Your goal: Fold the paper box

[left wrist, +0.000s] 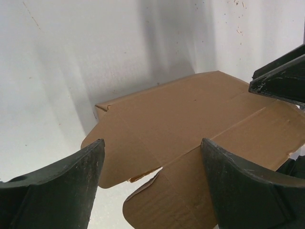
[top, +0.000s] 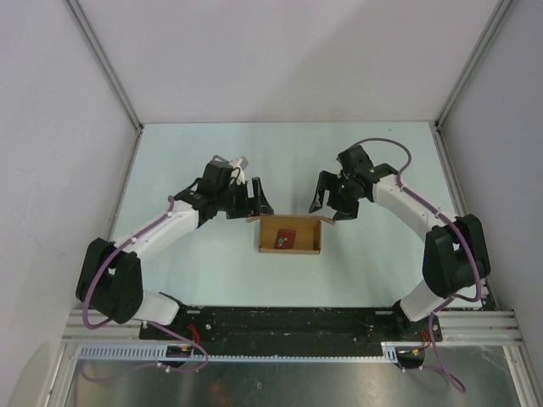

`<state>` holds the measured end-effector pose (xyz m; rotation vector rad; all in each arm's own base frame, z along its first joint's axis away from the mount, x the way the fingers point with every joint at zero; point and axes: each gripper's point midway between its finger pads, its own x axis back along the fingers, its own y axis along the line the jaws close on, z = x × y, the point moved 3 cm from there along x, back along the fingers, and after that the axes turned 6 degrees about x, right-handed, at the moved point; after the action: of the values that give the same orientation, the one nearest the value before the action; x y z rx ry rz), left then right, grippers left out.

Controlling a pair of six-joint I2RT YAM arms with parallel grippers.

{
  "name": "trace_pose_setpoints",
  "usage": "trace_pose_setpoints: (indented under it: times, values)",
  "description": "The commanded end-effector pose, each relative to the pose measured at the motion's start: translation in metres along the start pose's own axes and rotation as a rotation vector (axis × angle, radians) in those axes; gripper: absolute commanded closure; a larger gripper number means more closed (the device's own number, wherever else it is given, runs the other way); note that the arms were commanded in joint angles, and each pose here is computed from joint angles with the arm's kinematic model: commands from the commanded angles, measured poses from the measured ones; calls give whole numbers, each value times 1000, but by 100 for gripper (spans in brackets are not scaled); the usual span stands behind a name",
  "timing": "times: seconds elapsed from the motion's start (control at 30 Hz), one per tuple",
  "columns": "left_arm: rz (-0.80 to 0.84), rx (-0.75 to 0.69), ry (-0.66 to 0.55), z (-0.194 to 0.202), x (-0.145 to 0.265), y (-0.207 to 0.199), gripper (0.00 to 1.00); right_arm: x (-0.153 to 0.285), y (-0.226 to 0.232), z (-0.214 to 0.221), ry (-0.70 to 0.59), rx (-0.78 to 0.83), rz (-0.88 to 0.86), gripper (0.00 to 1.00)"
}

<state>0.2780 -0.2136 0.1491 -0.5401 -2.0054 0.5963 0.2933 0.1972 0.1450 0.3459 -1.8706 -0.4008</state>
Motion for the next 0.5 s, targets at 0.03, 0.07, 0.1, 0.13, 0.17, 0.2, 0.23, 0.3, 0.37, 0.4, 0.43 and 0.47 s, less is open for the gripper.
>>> trace_pose_setpoints:
  times: [0.03,0.07,0.1,0.13,0.17,0.2,0.23,0.3,0.37,0.4,0.43,0.47]
  values:
    - [53,3,19,7,6,-10,13,-2,6,5,13,-12,-44,15]
    - [51,3,19,7,6,-9,13,-2,7,6,16,-12,-51,15]
    - [54,4,17,8,7,-10,12,-3,7,6,17,-21,-53,15]
    - [56,9,19,9,7,-11,12,-4,8,7,19,-22,-64,15]
    - [59,11,20,9,7,-12,12,-3,9,7,18,-24,-72,15]
    - [64,9,21,9,8,-14,12,-4,11,7,20,-33,-78,15]
    - [66,12,21,9,8,-15,12,-3,14,7,20,-31,-95,15]
    - [76,11,21,9,9,-19,12,-3,16,7,27,-42,-112,15]
    - [85,13,21,8,10,-22,12,-3,19,7,27,-42,-126,15]
    - [89,15,20,7,11,-24,12,-3,20,6,25,-43,-135,15]
    - [94,17,18,7,12,-25,12,-2,21,6,26,-48,-141,15]
    - [98,18,19,7,12,-26,12,-2,21,6,25,-50,-144,15]
